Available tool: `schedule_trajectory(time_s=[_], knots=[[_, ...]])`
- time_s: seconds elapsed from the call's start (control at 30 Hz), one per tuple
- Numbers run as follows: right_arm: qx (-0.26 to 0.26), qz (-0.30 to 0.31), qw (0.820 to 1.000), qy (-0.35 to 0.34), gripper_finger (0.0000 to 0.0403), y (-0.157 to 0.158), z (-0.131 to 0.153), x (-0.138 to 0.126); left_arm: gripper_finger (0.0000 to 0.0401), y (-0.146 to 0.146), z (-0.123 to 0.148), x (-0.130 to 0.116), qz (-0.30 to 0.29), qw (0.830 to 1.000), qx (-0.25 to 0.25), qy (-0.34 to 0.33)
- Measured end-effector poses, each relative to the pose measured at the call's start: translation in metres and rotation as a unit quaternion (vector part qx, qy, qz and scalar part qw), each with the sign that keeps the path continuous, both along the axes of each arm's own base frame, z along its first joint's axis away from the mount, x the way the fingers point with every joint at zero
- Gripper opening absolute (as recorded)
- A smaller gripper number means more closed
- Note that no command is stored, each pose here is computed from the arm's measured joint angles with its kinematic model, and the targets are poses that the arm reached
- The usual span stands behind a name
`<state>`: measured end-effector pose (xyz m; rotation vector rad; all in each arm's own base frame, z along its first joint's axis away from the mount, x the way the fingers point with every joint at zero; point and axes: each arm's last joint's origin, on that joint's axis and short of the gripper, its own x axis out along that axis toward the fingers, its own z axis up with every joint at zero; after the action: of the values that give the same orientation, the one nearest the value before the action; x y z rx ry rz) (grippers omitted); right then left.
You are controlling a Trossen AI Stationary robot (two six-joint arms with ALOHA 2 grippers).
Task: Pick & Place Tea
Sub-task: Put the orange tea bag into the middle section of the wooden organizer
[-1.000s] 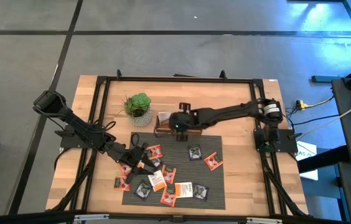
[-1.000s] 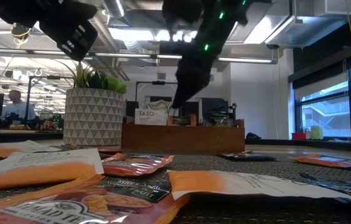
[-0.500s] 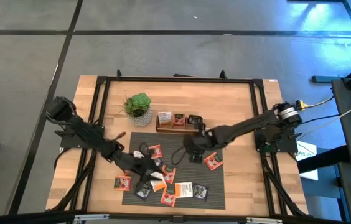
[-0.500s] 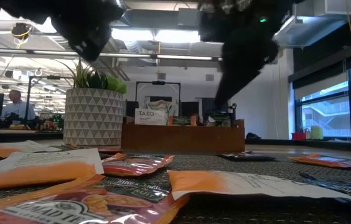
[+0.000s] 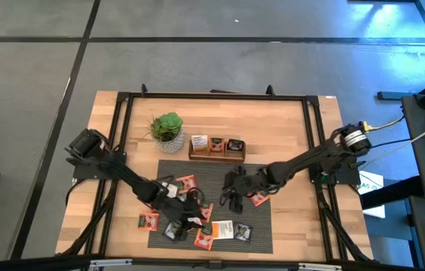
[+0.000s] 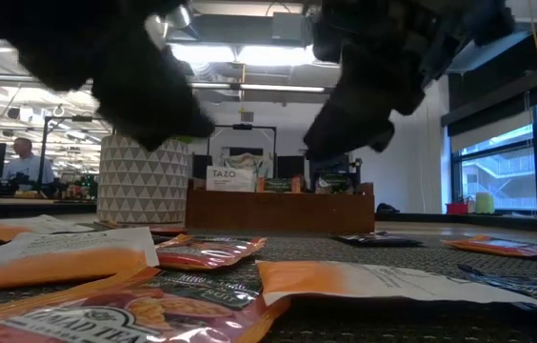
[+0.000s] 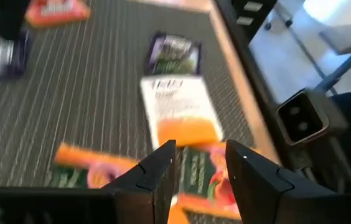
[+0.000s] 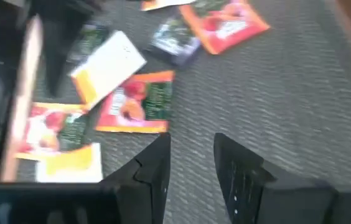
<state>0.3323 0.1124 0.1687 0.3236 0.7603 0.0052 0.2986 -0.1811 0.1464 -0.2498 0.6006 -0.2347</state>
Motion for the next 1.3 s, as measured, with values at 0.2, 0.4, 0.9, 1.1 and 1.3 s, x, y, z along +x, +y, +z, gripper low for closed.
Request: schedule_trajectory(time_s=[0.2, 0.4, 0.9, 1.1, 1.3], knots=[[0.036, 0.032, 0.999, -0.018, 0.0124, 0.008, -0.021, 0.015, 0.0136, 0.004, -0.018, -0.005, 0.044, 0.997, 0.010, 0.068], [0.063, -0.008, 0.998, -0.002, 0.0124, 0.009, -0.033, 0.026, 0.0136, 0.003, -0.033, -0.003, 0.047, 0.995, 0.006, 0.092], [0.143, -0.059, 0.987, 0.039, 0.0124, 0.012, -0.056, 0.046, 0.0136, 0.002, -0.039, -0.003, 0.049, 0.994, 0.009, 0.100], [0.149, -0.049, 0.986, 0.047, 0.0124, 0.013, -0.056, 0.045, 0.0136, 0.003, -0.039, -0.003, 0.052, 0.994, 0.017, 0.097], [0.148, -0.054, 0.986, 0.052, 0.0124, 0.010, -0.057, 0.045, 0.0136, 0.003, -0.040, -0.003, 0.056, 0.994, 0.026, 0.093]])
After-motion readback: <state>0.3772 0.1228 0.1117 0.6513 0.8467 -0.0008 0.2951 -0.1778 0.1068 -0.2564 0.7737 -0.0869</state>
